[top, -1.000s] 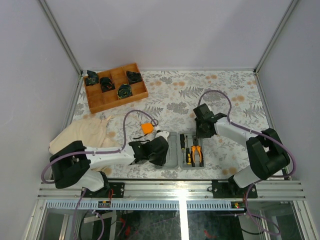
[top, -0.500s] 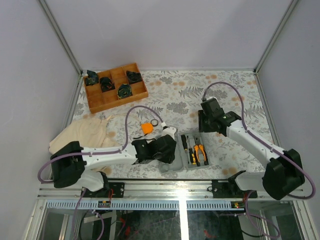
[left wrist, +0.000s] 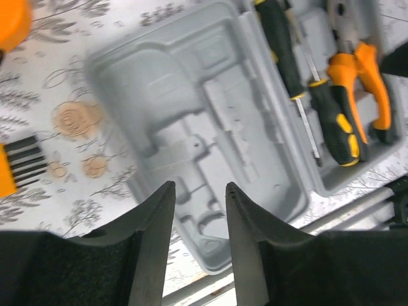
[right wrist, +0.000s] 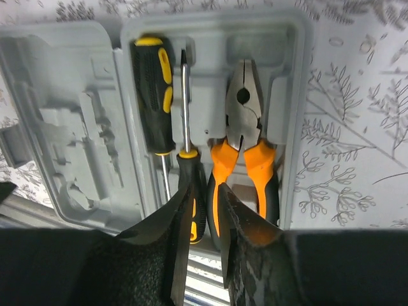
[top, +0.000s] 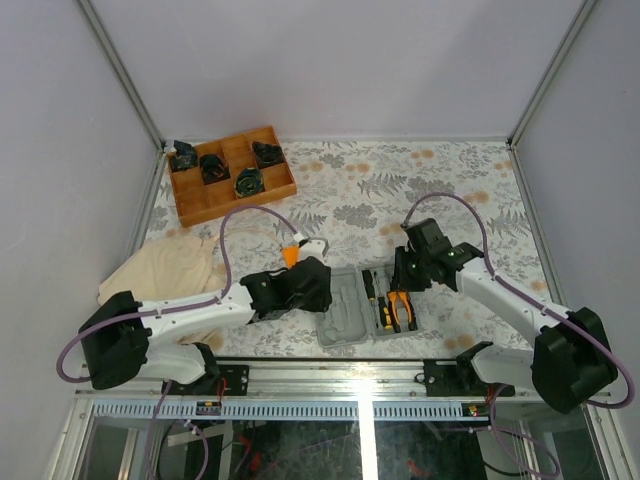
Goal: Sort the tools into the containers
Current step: Adjust the storage box at the center of the board, then adjust the screwdriver in the storage box, then pick up the engineering item from the center of the board.
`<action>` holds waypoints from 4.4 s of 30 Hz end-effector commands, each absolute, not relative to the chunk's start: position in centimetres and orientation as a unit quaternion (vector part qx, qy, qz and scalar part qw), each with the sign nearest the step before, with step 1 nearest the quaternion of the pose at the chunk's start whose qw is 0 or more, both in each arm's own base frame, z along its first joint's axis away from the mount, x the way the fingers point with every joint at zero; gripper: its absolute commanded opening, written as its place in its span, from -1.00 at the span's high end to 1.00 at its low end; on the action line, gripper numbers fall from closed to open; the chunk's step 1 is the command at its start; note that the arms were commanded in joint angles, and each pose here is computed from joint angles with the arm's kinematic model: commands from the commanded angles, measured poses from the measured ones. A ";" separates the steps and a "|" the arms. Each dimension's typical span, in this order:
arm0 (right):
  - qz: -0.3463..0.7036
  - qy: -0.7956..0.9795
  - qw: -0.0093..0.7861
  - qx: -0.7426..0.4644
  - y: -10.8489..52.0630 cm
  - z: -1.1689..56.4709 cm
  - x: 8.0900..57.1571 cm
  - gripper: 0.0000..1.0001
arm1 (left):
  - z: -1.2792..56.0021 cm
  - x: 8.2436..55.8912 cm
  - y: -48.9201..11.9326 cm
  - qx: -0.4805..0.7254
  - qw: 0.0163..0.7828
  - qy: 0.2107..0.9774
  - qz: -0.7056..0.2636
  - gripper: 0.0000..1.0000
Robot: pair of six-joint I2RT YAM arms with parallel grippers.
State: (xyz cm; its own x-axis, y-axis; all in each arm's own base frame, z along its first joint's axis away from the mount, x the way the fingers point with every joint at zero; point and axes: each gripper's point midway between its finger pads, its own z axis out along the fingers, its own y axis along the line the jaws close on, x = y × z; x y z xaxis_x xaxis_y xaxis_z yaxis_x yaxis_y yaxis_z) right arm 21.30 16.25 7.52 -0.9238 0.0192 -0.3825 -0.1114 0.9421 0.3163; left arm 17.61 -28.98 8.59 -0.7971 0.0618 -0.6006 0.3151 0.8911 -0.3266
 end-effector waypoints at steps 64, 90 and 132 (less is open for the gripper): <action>-0.091 0.991 0.058 -0.073 14.2 -2.8 15.0 0.93 | 9.0 18.3 -26.1 0.036 0.313 0.923 -0.220 0.11; 0.089 0.969 0.225 -0.056 16.6 6.4 20.2 0.41 | 12.9 24.3 -17.4 -0.075 0.347 0.928 -0.113 -0.12; 0.193 0.924 0.329 0.006 15.6 9.9 18.3 -0.32 | 2.9 34.0 -19.1 -0.105 0.260 0.959 -0.043 -0.63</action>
State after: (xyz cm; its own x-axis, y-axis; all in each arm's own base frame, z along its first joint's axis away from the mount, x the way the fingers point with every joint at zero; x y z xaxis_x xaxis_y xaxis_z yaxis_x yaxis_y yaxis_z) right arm 17.90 15.39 9.40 -0.7975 0.1117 -0.5929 -0.1208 0.9333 0.3383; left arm 32.42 -18.57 3.15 -0.8678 -0.1871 -0.4603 -0.1551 0.9821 -0.1067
